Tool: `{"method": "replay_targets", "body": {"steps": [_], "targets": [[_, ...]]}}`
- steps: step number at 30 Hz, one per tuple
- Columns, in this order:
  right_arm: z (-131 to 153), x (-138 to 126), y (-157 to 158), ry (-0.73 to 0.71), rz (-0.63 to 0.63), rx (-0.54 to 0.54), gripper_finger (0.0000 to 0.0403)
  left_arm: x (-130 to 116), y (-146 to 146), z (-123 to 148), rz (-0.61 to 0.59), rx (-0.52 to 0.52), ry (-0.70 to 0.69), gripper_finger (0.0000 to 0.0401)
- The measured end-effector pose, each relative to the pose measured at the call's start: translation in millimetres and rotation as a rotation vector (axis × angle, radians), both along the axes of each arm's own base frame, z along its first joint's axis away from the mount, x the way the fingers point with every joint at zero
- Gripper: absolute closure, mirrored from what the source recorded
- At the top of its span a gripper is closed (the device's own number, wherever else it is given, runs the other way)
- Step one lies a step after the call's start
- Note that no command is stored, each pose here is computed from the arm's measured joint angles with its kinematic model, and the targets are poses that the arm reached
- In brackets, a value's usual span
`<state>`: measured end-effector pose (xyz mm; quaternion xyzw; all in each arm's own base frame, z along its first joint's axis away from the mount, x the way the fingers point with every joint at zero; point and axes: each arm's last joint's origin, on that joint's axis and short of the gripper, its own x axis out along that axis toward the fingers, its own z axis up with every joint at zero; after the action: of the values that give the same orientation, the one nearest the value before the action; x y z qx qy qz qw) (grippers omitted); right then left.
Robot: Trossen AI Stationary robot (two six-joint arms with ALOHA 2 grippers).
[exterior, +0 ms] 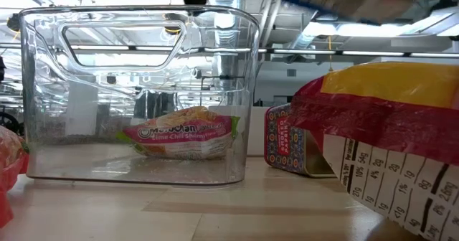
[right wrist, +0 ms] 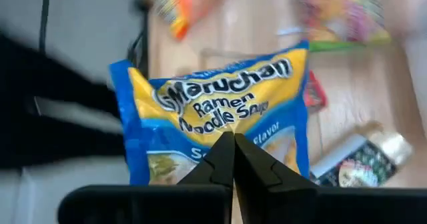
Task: Pick & Place Food Item
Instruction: Put the blue noodle pack into the transparent bin
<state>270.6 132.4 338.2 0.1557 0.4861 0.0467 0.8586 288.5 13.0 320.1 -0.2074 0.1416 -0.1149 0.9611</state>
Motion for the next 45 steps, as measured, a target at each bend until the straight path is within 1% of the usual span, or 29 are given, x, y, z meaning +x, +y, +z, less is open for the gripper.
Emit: {"method": "replay_targets", "body": {"steps": [3, 6, 9, 12, 15, 18, 20, 21, 24, 27, 28, 30, 32, 35, 37, 39, 41, 45], "targets": [[3, 8, -7, -0.022, -0.133, 0.092, 0.0403, -13, 4, 5, 0.026, 0.043, 0.023, 0.0073], [8, 15, -7, -0.067, -0.218, 0.187, 0.0403, -30, 12, 9, 0.118, 0.116, 0.080, 0.0073], [11, 21, -10, -0.099, -0.289, 0.258, 0.0403, -50, 23, 15, 0.281, 0.189, 0.117, 0.0073], [9, 32, -17, -0.109, -0.393, 0.329, 0.0403, -66, 34, 25, 0.462, 0.219, 0.109, 0.0073], [10, 42, -27, -0.143, -0.462, 0.377, 0.0403, -81, 42, 33, 0.632, 0.214, 0.089, 0.0073], [7, 55, -36, -0.173, -0.556, 0.438, 0.0403, -93, 49, 38, 0.796, 0.151, 0.080, 0.0073], [10, 65, -39, -0.233, -0.594, 0.508, 0.0403, -100, 51, 39, 0.876, 0.125, 0.079, 0.0073], [11, 69, -40, -0.250, -0.610, 0.535, 0.0403, -102, 53, 40, 0.911, 0.129, 0.079, 0.0073], [3, 75, -41, -0.230, -0.678, 0.563, 0.0403, -106, 55, 40, 0.993, 0.136, 0.087, 0.0073], [-7, 83, -39, -0.232, -0.762, 0.570, 0.0403, -109, 56, 40, 1.055, 0.111, 0.085, 0.0073], [-8, 87, -39, -0.244, -0.780, 0.594, 0.0403, -109, 56, 40, 1.065, 0.102, 0.085, 0.0073], [-11, 92, -38, -0.247, -0.811, 0.631, 0.0403, -109, 56, 39, 1.069, 0.093, 0.085, 0.0073], [-19, 103, -36, -0.268, -0.844, 0.675, 0.0403, -109, 56, 39, 1.069, 0.093, 0.085, 0.0073], [-33, 113, -34, -0.264, -0.919, 0.702, 0.0403, -109, 55, 39, 1.067, 0.092, 0.086, 0.0073], [-39, 122, -33, -0.299, -0.964, 0.739, 0.0403, -109, 55, 39, 1.067, 0.093, 0.089, 0.0073], [-46, 129, -31, -0.322, -0.998, 0.747, 0.0403, -110, 55, 39, 1.067, 0.094, 0.092, 0.0073], [-52, 135, -30, -0.314, -1.041, 0.734, 0.0403, -111, 55, 38, 1.066, 0.097, 0.102, 0.0073], [-55, 146, -25, -0.310, -1.078, 0.727, 0.0403, -115, 54, 37, 1.063, 0.104, 0.130, 0.0073]]}}
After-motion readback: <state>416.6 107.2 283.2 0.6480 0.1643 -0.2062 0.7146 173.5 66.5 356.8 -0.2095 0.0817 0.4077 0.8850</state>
